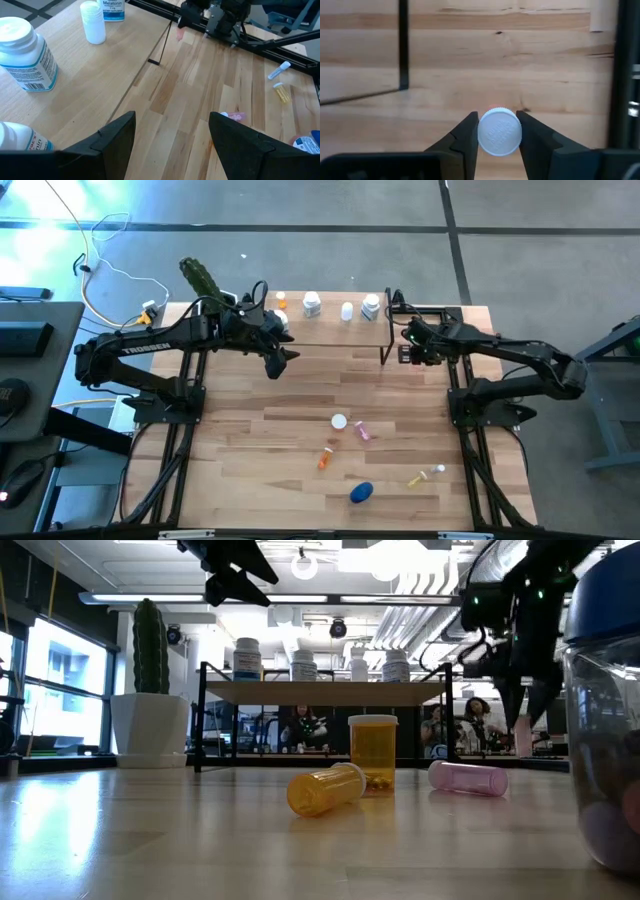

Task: Pick and place medicine bottles onto shelf by color
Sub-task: Put the top pink pill bottle on the shelf

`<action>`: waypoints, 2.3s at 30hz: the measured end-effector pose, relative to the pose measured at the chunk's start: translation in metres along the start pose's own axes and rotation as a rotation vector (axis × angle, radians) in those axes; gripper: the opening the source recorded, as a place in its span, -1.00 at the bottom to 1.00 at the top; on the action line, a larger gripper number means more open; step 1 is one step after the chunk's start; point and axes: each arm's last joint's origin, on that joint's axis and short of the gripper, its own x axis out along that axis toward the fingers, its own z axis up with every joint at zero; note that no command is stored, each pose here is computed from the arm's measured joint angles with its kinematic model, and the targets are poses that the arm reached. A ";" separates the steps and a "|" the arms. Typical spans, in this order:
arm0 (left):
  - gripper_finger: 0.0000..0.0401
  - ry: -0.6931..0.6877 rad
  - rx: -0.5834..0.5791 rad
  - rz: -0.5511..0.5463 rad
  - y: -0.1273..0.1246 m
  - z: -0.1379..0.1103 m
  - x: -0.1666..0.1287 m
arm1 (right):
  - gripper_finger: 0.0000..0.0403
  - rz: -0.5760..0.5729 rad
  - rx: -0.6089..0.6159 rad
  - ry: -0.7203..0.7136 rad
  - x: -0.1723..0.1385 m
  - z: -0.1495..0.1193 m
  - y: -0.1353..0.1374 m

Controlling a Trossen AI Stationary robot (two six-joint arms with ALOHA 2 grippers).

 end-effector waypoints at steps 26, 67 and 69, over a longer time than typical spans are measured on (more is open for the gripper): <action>0.21 0.000 0.045 0.000 0.000 0.000 0.000 | -0.51 0.282 -0.293 -0.425 -0.173 0.076 0.080; 0.21 0.009 0.053 -0.001 0.000 -0.001 0.000 | -0.37 0.104 -0.642 -0.074 -0.076 0.080 0.156; 0.21 0.009 0.053 -0.002 0.000 -0.001 0.000 | -0.30 0.097 -0.652 -0.068 -0.073 0.080 0.157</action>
